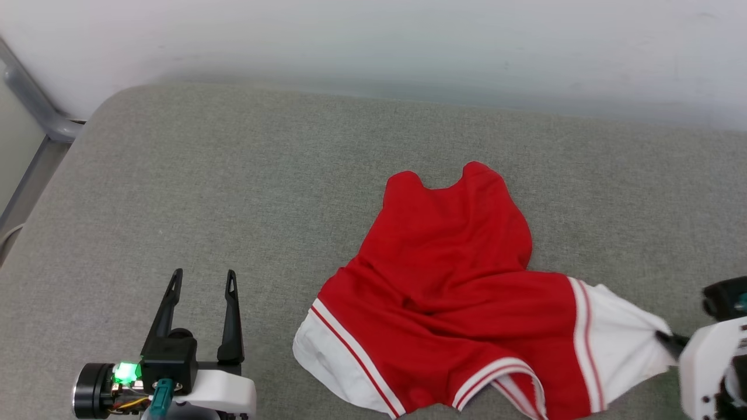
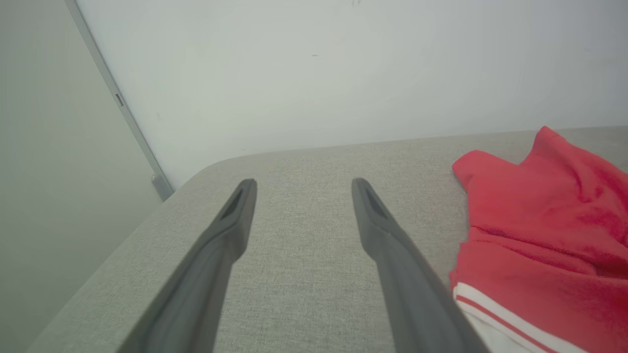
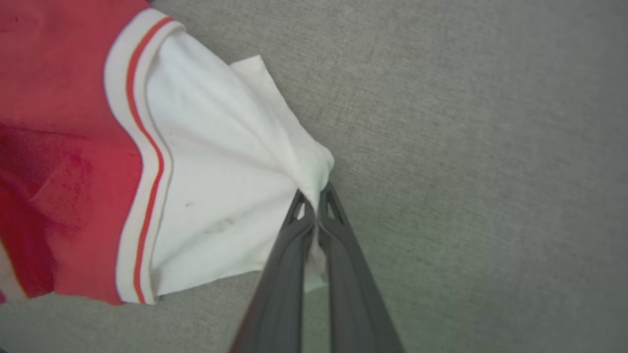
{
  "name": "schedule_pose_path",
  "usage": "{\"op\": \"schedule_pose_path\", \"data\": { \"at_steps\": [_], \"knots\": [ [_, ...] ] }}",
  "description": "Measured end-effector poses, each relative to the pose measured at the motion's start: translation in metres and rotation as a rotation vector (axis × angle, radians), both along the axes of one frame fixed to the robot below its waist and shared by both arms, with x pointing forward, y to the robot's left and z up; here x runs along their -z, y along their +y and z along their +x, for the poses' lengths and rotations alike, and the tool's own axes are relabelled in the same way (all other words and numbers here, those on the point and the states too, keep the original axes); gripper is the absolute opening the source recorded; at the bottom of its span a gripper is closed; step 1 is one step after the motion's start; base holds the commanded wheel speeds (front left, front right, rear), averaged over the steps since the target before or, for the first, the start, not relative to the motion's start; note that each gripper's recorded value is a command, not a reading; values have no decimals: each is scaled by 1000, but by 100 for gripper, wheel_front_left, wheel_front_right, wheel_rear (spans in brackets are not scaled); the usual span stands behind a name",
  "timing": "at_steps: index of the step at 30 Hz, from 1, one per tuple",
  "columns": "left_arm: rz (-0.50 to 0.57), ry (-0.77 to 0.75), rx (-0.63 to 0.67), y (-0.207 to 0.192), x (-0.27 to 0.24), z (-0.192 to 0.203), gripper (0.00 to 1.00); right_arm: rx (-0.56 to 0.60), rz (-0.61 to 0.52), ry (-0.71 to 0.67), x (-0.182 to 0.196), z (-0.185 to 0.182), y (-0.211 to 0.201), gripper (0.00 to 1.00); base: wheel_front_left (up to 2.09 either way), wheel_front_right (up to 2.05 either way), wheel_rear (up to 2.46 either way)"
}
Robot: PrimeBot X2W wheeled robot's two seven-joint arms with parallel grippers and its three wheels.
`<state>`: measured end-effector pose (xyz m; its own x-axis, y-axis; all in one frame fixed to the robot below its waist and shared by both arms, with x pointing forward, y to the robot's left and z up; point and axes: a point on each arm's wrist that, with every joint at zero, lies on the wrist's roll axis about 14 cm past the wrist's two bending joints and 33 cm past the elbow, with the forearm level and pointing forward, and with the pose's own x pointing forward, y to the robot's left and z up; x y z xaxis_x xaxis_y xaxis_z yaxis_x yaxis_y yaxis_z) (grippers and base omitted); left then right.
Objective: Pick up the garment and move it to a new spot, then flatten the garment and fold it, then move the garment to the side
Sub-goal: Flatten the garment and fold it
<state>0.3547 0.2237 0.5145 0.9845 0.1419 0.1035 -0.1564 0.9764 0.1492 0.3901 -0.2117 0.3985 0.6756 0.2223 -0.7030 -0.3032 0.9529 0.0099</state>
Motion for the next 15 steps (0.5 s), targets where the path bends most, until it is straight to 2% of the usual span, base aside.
{"op": "schedule_pose_path", "data": {
  "at_steps": [4, 15],
  "knots": [
    [0, 8, 18, -4, 3, 1, 100, 135, -19, 2, 1, 0, -44, 0, 0, 0, 0],
    [3, 25, 40, -10, 9, 0, 100, 475, -56, 74, 22, -34, -143, 0, 0, 0, 0]
  ]
}}
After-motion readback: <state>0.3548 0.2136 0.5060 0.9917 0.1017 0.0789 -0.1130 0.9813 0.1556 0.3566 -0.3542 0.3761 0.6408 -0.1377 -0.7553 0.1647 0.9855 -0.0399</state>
